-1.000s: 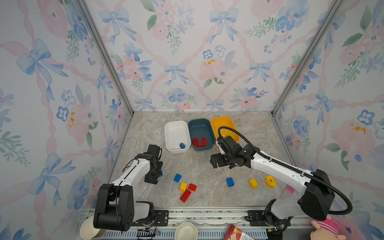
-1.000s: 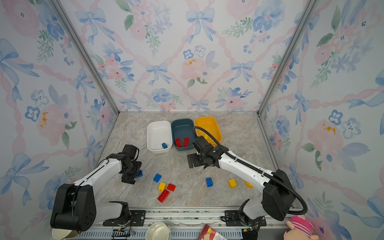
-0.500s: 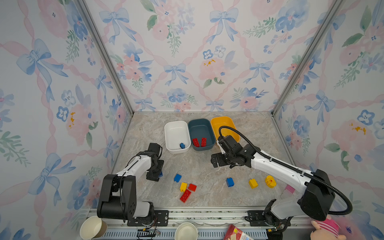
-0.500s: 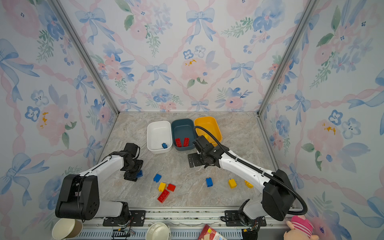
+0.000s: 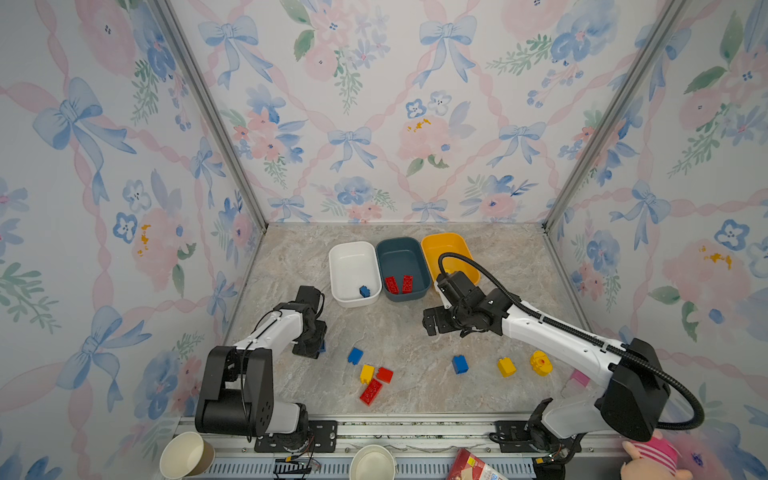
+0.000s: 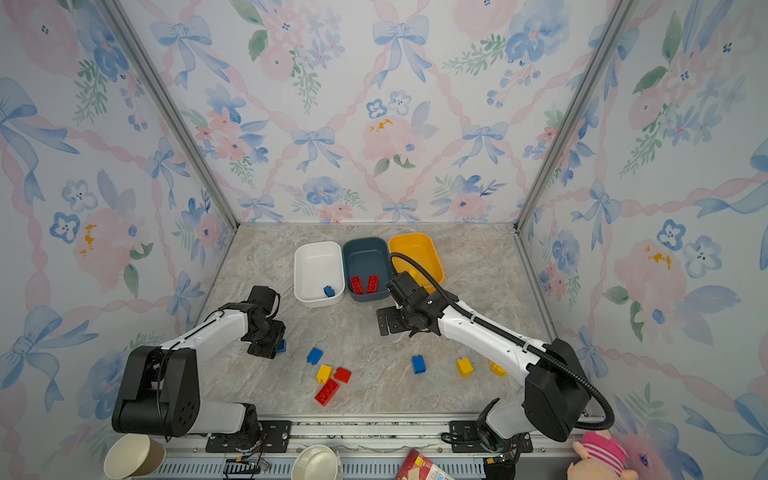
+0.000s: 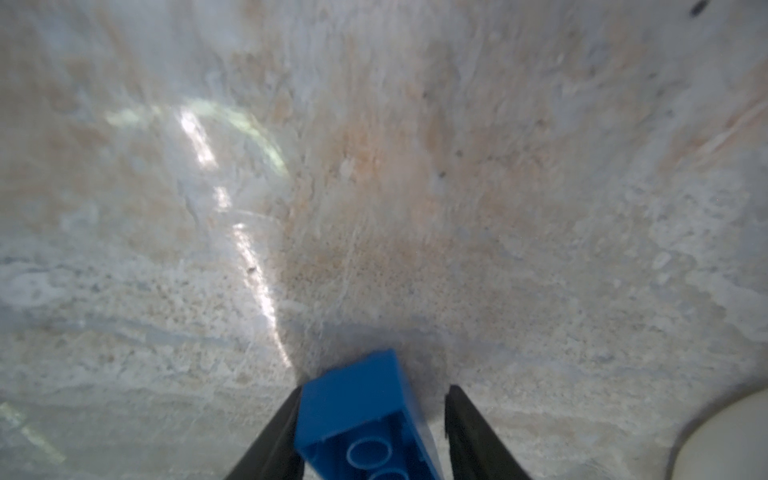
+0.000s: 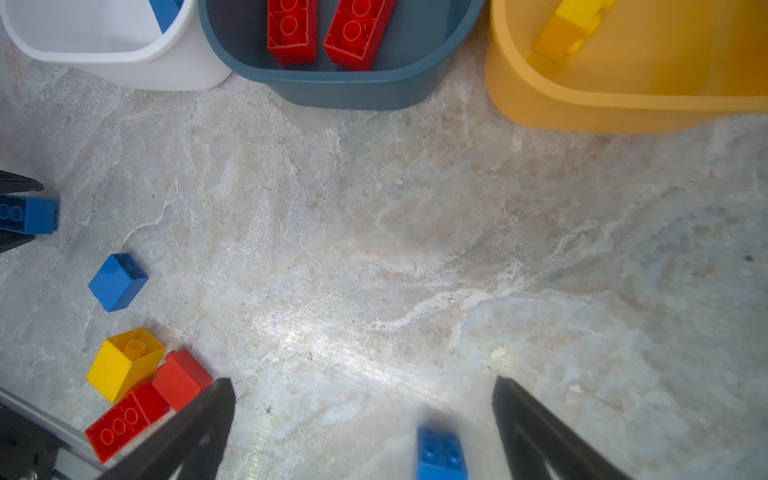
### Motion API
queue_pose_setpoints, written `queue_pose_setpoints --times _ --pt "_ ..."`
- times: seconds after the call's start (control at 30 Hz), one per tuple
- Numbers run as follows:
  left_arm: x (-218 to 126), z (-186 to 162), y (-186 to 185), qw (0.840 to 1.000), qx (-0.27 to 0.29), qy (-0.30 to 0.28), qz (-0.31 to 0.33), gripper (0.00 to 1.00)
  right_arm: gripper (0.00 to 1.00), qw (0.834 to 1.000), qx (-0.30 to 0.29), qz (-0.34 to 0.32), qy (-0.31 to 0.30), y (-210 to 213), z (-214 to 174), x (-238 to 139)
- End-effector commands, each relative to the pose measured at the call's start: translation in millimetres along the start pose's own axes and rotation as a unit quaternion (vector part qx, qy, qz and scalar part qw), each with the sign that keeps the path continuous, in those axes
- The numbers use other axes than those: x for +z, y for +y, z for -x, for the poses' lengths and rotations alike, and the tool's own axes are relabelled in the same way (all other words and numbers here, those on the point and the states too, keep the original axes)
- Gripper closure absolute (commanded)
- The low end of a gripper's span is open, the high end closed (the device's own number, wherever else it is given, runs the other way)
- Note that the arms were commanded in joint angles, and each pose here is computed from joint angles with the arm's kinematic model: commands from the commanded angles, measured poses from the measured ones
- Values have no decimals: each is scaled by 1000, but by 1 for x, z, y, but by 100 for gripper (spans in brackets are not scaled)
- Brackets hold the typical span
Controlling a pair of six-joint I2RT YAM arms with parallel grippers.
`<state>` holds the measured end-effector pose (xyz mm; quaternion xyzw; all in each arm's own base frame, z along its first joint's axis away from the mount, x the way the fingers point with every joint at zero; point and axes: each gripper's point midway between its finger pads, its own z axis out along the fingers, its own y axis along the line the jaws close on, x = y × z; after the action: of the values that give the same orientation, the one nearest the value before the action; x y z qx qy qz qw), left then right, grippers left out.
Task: Sort the legos into containers by color
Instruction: 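Carry the blue brick into the white bin and open the left gripper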
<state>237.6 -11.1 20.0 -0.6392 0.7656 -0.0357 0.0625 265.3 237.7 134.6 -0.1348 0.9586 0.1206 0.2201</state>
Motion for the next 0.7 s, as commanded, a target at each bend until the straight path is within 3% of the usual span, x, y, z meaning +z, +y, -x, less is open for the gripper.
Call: queue_pose_setpoints --times 0.0,0.43,0.67 --pt "0 1 -3 1000 4 1 -5 52 0 1000 8 1 -1 -5 -3 -8" --pt "-13 3 -13 999 28 -4 -36 74 0 1000 12 1 -4 -7 -4 -11" --pt "-24 3 -21 997 46 -5 -61 82 0 1000 15 3 -7 -7 -2 -13"
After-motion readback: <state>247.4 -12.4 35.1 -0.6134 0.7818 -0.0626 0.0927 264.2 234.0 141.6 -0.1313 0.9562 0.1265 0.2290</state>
